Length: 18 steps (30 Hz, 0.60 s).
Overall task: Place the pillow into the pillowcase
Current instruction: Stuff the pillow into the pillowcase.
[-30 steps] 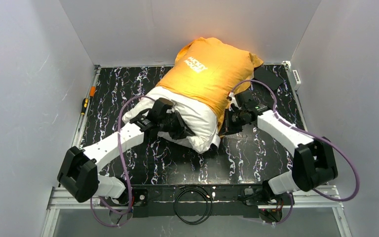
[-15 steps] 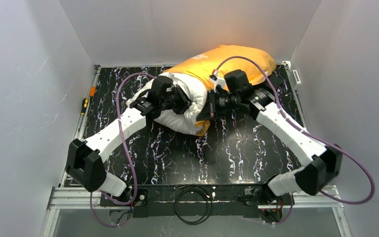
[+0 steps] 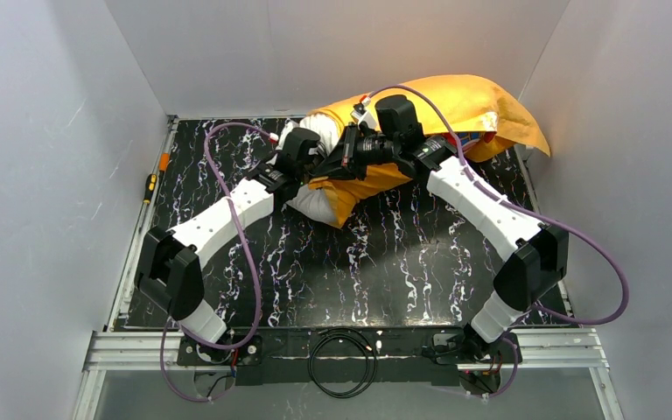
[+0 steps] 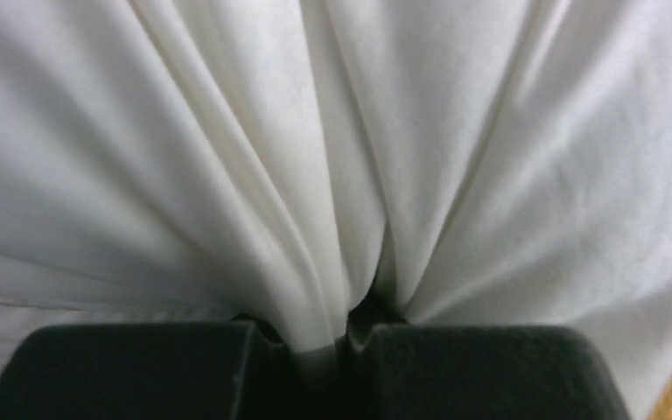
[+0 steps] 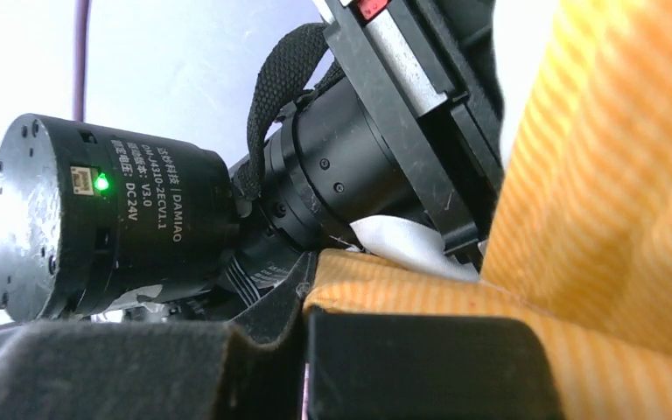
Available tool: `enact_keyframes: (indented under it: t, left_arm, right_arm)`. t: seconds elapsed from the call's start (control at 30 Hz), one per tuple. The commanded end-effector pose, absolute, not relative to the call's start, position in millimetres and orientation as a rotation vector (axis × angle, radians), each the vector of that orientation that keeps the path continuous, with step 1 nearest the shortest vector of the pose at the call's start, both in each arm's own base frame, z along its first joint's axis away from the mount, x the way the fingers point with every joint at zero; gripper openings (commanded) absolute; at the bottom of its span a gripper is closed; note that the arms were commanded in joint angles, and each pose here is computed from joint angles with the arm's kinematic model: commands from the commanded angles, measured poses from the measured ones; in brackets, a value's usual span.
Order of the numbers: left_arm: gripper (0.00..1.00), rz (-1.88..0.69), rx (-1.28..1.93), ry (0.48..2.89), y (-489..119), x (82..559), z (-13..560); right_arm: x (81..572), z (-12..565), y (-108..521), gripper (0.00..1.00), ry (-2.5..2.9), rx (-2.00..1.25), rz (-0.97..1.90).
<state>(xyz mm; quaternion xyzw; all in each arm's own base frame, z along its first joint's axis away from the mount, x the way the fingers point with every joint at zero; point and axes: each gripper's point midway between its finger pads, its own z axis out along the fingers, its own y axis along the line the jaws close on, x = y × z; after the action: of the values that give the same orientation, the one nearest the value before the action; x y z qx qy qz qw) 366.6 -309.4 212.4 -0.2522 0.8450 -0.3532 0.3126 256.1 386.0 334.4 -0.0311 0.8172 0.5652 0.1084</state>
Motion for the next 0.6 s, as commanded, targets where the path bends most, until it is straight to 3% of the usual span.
enact_keyframes:
  t: [0.0, 0.13, 0.27, 0.33, 0.47, 0.57]
  left_arm:
    - [0.00, -1.146, -0.464, 2.327, -394, 326, 210]
    - [0.00, -1.139, -0.397, 2.356, -395, 313, 208]
    - [0.00, -0.990, -0.362, 2.376, -356, 293, 204]
    - [0.00, -0.866, -0.380, 2.399, -326, 281, 200]
    - [0.35, -0.819, -0.350, 2.397, -290, 254, 204]
    - [0.59, -0.767, -0.343, 2.429, -267, 236, 204]
  right_arm:
    - [114, 533, 392, 0.01, 1.572, -0.770, 2.299]
    - [130, 495, 386, 0.01, 1.753, -0.705, 2.154]
    - [158, 411, 362, 0.01, 2.123, -0.597, 1.738]
    - [160, 367, 341, 0.14, 2.297, -0.591, 1.503]
    - [162, 321, 305, 0.57, 2.438, -0.585, 1.212]
    - [173, 308, 279, 0.74, 2.466, -0.558, 0.987]
